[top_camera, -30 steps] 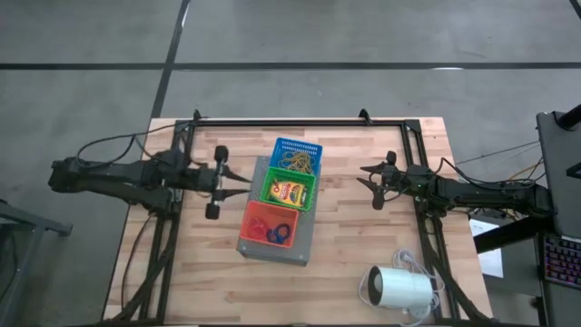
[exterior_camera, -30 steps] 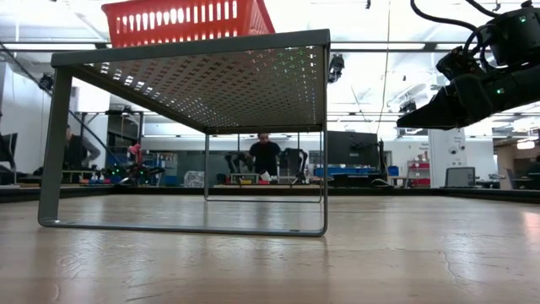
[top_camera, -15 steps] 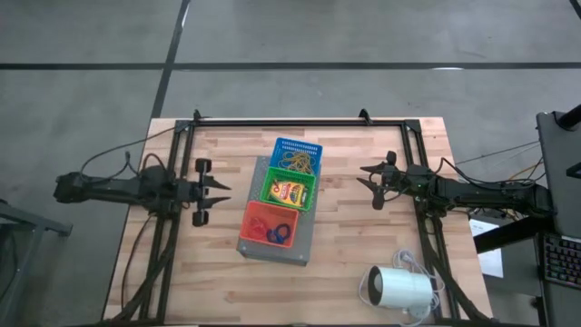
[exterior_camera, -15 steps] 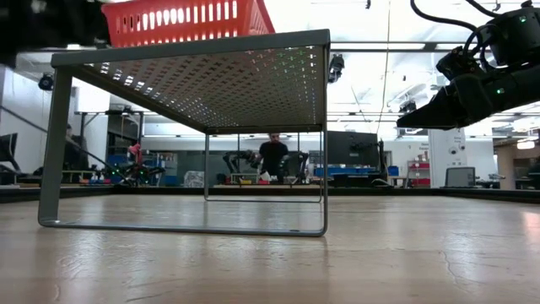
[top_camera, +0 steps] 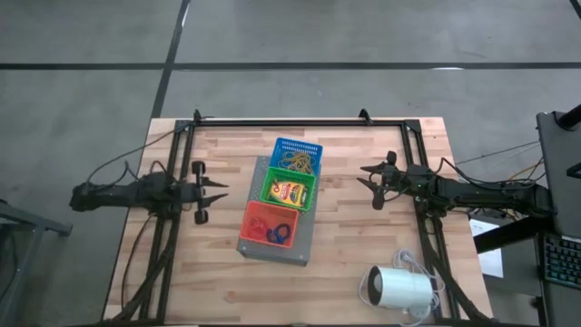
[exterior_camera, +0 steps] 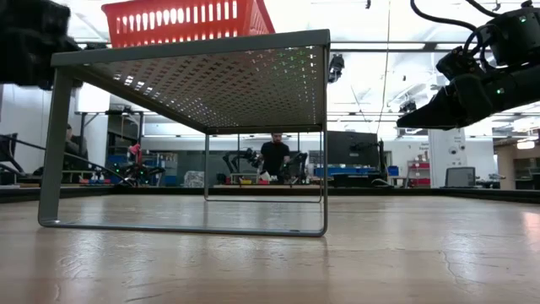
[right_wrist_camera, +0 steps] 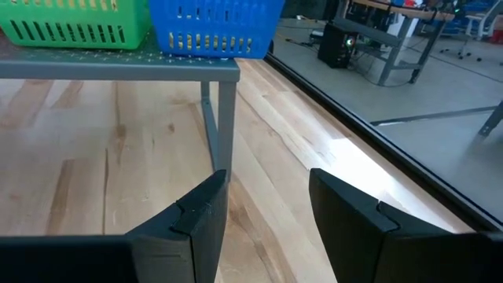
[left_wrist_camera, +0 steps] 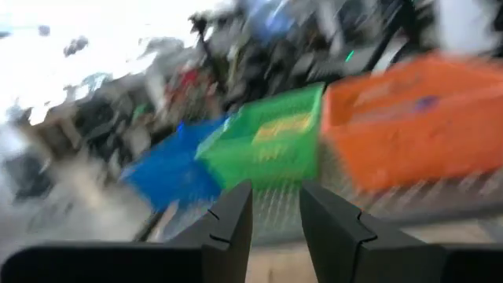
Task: Pick & Place Office Desk Supplies
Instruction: Return to Home Position
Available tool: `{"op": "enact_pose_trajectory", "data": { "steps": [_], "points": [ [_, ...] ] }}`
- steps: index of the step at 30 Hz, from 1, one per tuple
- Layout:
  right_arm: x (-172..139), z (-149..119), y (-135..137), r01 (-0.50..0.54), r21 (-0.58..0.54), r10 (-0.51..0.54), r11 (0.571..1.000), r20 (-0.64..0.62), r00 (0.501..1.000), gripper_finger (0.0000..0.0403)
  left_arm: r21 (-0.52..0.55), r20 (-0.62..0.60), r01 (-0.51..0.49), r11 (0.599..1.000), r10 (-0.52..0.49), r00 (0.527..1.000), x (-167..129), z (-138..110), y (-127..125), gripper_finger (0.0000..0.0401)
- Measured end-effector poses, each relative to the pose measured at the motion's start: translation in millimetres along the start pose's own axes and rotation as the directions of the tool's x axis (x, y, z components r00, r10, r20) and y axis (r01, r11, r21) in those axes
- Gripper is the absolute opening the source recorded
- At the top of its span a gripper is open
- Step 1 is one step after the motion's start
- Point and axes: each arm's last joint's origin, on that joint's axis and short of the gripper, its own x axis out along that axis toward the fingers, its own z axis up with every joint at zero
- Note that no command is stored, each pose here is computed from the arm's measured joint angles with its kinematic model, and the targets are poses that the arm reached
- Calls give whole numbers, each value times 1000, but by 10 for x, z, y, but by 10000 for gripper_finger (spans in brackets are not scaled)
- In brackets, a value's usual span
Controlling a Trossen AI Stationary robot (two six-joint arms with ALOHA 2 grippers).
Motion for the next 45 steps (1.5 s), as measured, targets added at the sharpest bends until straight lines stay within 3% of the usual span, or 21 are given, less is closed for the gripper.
{"op": "enact_pose_trajectory", "data": {
  "steps": [2,5,10,17,39,45],
  "points": [
    [0,-1,-1,2,0,-2,1000,-1,1000,178,-24,-55,-46,999,45,997,-6,-35,6,109],
    [0,0,-1,4,0,-4,1000,0,1000,178,-57,-17,-99,993,98,995,-21,47,52,109],
    [-2,4,22,-76,0,76,997,7,997,178,-53,-4,-99,994,99,995,-50,153,97,109],
    [-1,3,23,-81,0,81,997,5,997,178,-41,-38,-87,995,86,996,-107,269,150,109],
    [-1,3,19,-65,-95,66,993,5,998,178,-44,-86,-70,997,66,994,-9,-68,4,109],
    [-14,126,15,-80,66,71,995,132,989,178,-38,-81,-71,997,68,994,-4,-74,1,109]
  ]
}}
